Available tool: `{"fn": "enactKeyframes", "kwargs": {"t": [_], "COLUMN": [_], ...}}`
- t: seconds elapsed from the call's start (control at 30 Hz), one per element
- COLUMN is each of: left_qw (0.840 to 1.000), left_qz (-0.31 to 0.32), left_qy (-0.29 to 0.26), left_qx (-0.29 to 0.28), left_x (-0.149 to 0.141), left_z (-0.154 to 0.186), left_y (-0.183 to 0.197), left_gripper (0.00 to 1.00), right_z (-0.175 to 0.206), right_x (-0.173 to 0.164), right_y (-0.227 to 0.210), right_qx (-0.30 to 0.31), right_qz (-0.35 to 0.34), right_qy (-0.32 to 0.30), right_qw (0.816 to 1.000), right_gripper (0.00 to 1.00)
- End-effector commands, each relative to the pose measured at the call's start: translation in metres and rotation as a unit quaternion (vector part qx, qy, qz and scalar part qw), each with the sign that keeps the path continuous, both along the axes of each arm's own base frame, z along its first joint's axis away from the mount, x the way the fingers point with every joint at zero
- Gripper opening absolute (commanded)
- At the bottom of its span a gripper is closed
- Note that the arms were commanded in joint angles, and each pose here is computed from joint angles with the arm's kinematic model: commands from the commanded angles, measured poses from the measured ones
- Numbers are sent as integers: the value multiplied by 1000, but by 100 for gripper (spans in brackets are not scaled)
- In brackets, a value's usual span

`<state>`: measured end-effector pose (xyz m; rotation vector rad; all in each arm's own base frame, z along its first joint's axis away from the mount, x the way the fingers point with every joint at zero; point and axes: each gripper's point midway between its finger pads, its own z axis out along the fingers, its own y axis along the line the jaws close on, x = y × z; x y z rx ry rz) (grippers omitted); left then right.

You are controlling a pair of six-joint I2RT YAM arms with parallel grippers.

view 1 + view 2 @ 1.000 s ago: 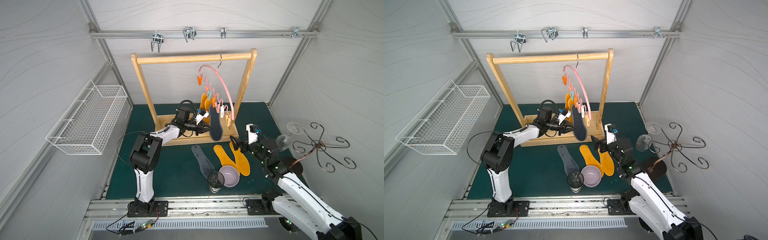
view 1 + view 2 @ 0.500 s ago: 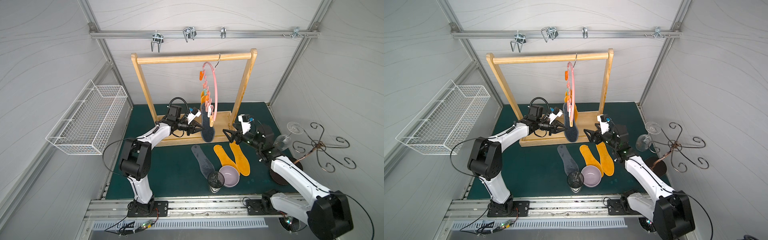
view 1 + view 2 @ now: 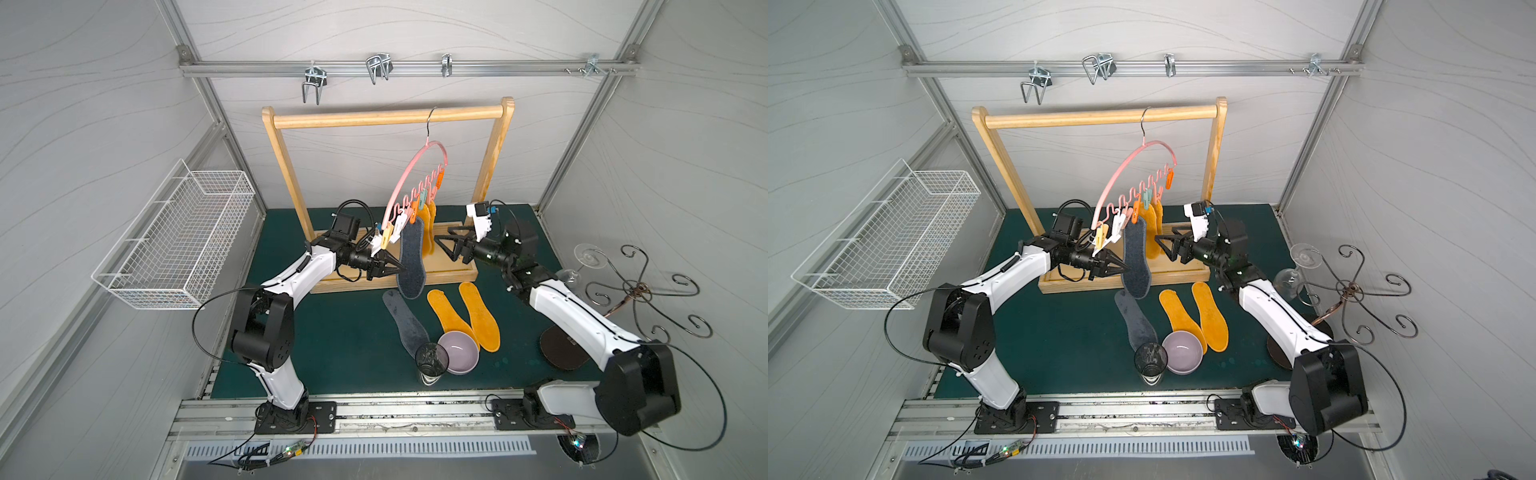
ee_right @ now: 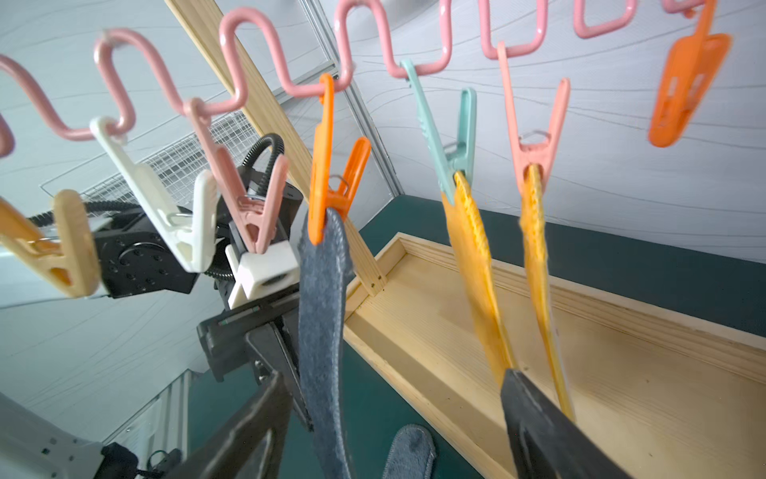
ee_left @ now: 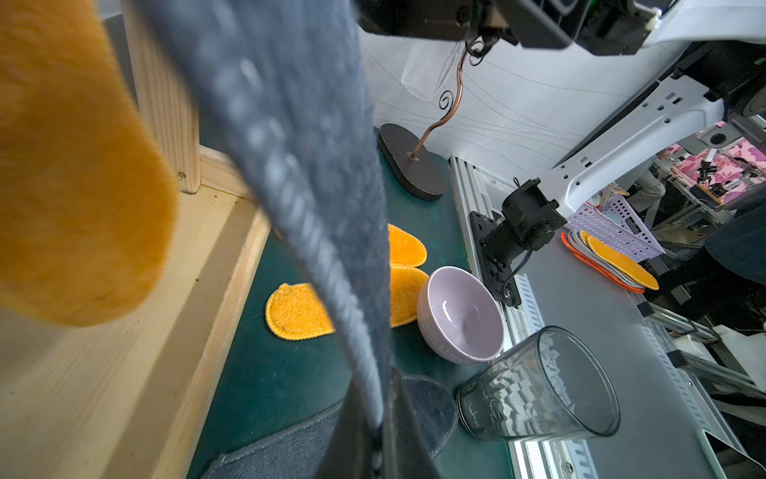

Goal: Take the shoe insoles off the hanger
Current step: Remove the insole from the hanger, then open the clamp at the hanger.

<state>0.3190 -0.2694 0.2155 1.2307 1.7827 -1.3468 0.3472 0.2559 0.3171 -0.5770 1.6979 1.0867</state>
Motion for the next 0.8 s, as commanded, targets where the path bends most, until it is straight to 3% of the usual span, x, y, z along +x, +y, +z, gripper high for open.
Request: {"fn": "enactKeyframes", "kwargs": {"t": [0.0,0.37,0.67,0.77], "left_qw": [1000,1000,999,999], "left_qz": [-17,-24,-28,-29], "left_qy": [-10,-1,-7,-8], "left_qx": [-14,-15,-21,-22], "left_x": [-12,-20,-23,-23], "left_z": [17,19,26,27], "left_y": [3,4,5,5], "left_gripper": [0,0,0,0], "right_z": [18,36,43,46], "right_x": [-4,2,25,26], "right_y": [13,61,73,78], "right_qx": [43,52,79,84], "right_qz": [49,79,75,88], "right_qy": [37,39,61,61], "right_qw": [997,995,992,991], "right_gripper": [79,72,51,51]}}
